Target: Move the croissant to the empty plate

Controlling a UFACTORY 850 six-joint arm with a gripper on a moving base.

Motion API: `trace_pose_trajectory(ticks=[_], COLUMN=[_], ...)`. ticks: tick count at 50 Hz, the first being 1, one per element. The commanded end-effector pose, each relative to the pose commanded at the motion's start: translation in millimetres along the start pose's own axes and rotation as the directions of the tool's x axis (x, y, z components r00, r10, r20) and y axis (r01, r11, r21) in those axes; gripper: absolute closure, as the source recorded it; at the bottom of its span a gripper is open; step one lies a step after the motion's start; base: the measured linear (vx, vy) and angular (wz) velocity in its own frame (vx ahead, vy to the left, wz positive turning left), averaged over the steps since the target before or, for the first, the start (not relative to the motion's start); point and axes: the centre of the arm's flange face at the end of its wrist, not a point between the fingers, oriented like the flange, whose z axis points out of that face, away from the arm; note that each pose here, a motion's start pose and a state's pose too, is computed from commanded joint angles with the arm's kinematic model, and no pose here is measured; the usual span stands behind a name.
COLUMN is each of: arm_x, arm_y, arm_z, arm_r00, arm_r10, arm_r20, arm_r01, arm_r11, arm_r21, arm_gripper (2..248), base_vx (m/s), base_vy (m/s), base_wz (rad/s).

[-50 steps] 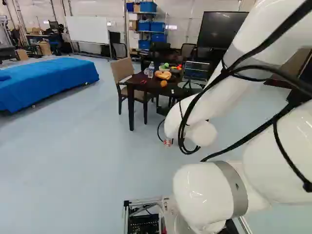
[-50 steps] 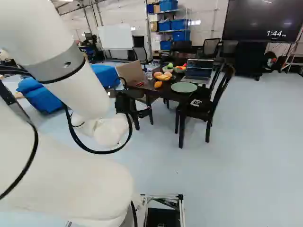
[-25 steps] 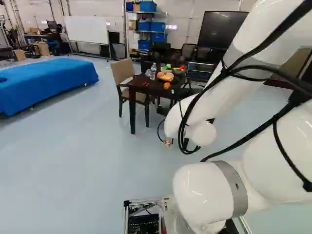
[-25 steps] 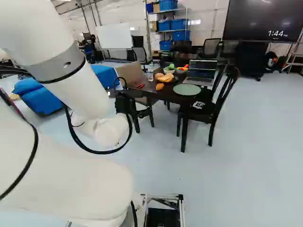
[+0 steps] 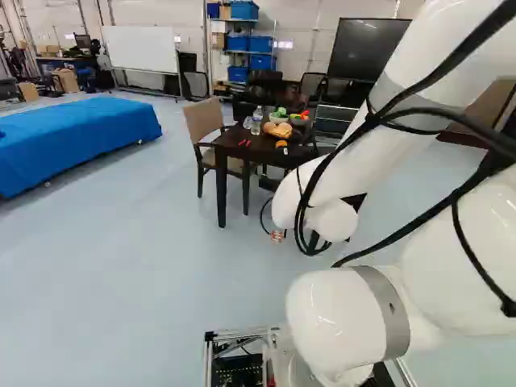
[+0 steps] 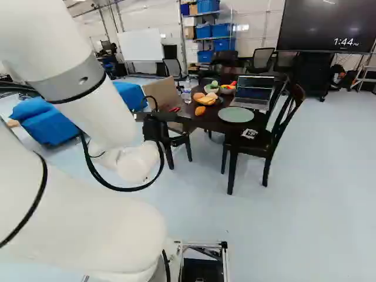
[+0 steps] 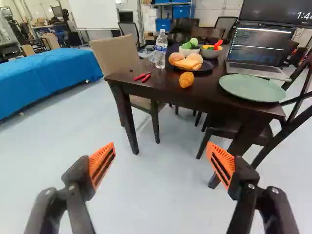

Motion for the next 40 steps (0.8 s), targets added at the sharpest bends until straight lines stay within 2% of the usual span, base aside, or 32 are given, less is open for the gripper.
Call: trace_pose_trajectory(ticks=[10, 40], arm_x=[0.0, 0.0], arm_y=[0.0, 0.0], arm_z=[0.0, 0.0], arm_r00=[1.000, 1.000], arm_r10=[0.000, 0.000], arm_r20=[0.000, 0.000], arm_r01=[0.000, 0.000], arm_r11=[1.000, 1.000], arm_r21=[0.000, 0.000], arm_gripper=[3, 3], base_vx=[0.143, 0.140], base_vy=[0.052, 0.011], base_wz=[-0.071, -0.244])
